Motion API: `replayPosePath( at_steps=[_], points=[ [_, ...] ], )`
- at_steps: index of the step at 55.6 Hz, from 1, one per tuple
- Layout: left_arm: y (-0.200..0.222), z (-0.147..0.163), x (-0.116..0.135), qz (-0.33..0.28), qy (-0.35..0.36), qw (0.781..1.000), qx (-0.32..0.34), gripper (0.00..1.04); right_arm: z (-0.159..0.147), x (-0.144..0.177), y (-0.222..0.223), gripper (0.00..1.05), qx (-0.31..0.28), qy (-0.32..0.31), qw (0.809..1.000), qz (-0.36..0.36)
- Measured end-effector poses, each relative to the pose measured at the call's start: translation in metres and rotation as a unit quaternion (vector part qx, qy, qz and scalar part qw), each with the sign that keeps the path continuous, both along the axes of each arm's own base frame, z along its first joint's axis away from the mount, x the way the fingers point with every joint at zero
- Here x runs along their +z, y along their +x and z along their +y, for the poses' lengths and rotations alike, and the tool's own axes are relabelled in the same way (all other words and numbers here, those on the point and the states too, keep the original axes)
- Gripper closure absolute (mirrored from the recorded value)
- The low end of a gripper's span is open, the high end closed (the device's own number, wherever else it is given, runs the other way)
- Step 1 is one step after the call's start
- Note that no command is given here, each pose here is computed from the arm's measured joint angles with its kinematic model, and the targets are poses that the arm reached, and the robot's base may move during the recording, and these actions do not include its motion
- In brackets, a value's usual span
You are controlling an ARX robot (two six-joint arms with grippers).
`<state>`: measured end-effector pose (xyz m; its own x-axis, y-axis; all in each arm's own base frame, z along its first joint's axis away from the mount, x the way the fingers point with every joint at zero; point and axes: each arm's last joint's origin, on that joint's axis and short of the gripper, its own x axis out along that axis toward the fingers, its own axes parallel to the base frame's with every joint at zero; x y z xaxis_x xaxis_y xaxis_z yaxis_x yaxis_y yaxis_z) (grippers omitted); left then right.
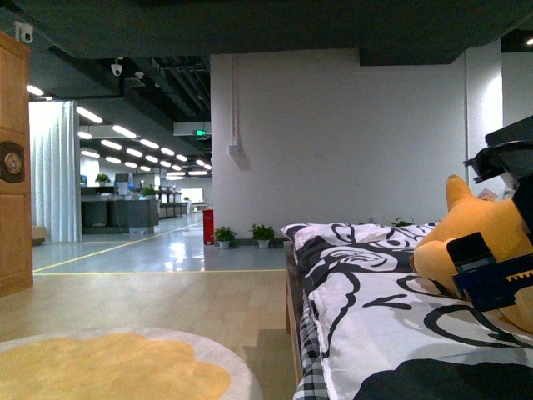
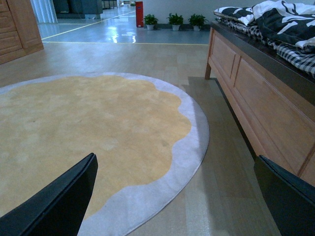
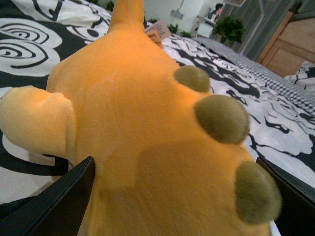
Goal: Put away toys
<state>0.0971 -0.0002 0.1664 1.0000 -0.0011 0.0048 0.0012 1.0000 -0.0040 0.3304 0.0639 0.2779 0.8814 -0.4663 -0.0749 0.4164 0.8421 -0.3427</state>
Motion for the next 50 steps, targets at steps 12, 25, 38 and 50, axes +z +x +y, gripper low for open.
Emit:
replayPosePath(
  at_steps=[12, 25, 38, 50],
  points=[
    [0.0, 0.0, 0.0, 0.0, 0.0, 1.0, 0.0, 0.06, 0.002, 0.008, 0.009, 0.07, -0.007, 0.008, 1.0, 0.012],
    [0.0, 0.0, 0.0, 0.0, 0.0, 1.0, 0.0, 0.06, 0.003, 0.009, 0.009, 0.48, 0.004, 0.01, 1.0, 0.009],
    [0.0, 0.0, 0.0, 0.0, 0.0, 1.0, 0.0, 0.06, 0.0, 0.01, 0.008, 0.88, 0.043, 0.029, 0.999, 0.012],
    [0.0, 0.0, 0.0, 0.0, 0.0, 1.0, 0.0, 0.06, -0.012, 0.035, -0.009, 0.98, 0.159, 0.123, 0.979, -0.023]
  ],
)
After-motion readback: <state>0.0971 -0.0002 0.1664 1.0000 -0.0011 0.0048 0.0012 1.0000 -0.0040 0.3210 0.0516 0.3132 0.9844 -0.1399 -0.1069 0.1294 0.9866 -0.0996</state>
